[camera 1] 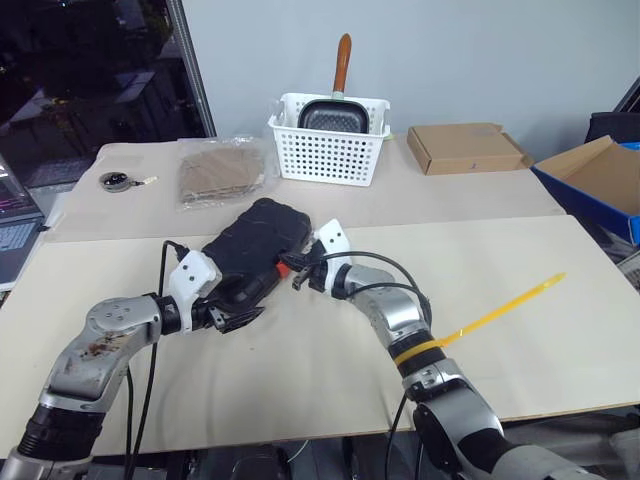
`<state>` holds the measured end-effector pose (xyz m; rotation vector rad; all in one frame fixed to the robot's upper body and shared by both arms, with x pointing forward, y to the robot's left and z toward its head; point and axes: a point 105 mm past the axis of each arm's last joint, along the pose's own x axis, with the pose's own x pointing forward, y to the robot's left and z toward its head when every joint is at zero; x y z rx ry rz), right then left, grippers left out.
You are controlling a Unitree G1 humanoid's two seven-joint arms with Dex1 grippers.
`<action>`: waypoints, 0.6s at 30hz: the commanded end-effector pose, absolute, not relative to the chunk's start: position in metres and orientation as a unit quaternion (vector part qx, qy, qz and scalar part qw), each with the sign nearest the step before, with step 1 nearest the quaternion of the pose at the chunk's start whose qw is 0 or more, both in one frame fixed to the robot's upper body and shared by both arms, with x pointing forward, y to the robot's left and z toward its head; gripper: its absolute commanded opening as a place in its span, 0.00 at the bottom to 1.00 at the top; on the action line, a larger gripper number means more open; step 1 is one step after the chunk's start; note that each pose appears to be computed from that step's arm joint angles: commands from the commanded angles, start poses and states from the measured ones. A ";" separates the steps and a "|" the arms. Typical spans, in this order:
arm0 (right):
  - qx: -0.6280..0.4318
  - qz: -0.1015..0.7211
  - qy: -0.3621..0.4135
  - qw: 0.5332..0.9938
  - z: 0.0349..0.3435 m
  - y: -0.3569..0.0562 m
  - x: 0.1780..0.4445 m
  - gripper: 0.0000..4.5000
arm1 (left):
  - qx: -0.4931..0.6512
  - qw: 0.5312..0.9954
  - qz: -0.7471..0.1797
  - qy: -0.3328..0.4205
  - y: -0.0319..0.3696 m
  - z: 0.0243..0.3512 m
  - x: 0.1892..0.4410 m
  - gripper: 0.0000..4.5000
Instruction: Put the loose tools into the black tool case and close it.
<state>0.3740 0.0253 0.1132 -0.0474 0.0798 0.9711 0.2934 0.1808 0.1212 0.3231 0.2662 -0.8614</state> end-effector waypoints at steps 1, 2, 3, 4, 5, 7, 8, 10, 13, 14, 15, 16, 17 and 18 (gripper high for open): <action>-0.018 0.498 -0.010 0.867 0.125 0.027 0.359 0.01 | 0.147 0.885 -0.415 0.151 0.182 0.105 0.289 1.00; -0.019 0.498 -0.048 0.866 0.141 0.023 0.355 0.01 | 0.141 0.887 -0.417 0.136 0.180 0.110 0.289 1.00; -0.021 0.497 -0.069 0.865 0.150 0.021 0.353 0.01 | 0.136 0.889 -0.419 0.126 0.179 0.113 0.288 1.00; -0.023 0.495 -0.097 0.863 0.163 0.016 0.348 0.01 | 0.124 0.894 -0.418 0.105 0.177 0.121 0.288 1.00; -0.024 0.494 -0.116 0.861 0.171 0.012 0.344 0.01 | 0.116 0.897 -0.418 0.091 0.176 0.126 0.288 1.00; -0.028 0.493 -0.126 0.860 0.179 0.003 0.338 0.01 | 0.109 0.906 -0.405 0.058 0.175 0.137 0.289 1.00; -0.040 0.496 -0.130 0.857 0.182 -0.006 0.331 0.01 | 0.091 0.906 -0.411 0.040 0.174 0.147 0.285 1.00; -0.069 0.504 -0.128 0.852 0.183 -0.024 0.318 0.17 | 0.068 0.906 -0.418 0.007 0.174 0.162 0.275 1.00; -0.099 0.506 -0.105 0.850 0.175 -0.051 0.304 0.41 | 0.045 0.902 -0.430 0.001 0.177 0.170 0.259 1.00; -0.106 0.507 -0.096 0.850 0.173 -0.060 0.300 0.46 | 0.042 0.902 -0.429 0.002 0.178 0.172 0.254 1.00; -0.118 0.506 -0.083 0.850 0.169 -0.074 0.295 0.56 | 0.039 0.904 -0.426 0.006 0.182 0.172 0.247 1.00; -0.127 0.507 -0.075 0.849 0.167 -0.083 0.291 0.63 | 0.038 0.905 -0.424 0.010 0.184 0.173 0.243 1.00; -0.144 0.506 -0.061 0.849 0.163 -0.099 0.286 0.72 | 0.036 0.907 -0.420 0.018 0.188 0.172 0.236 1.00; -0.157 0.505 -0.049 0.847 0.160 -0.111 0.281 0.77 | 0.035 0.908 -0.417 0.026 0.191 0.171 0.229 1.00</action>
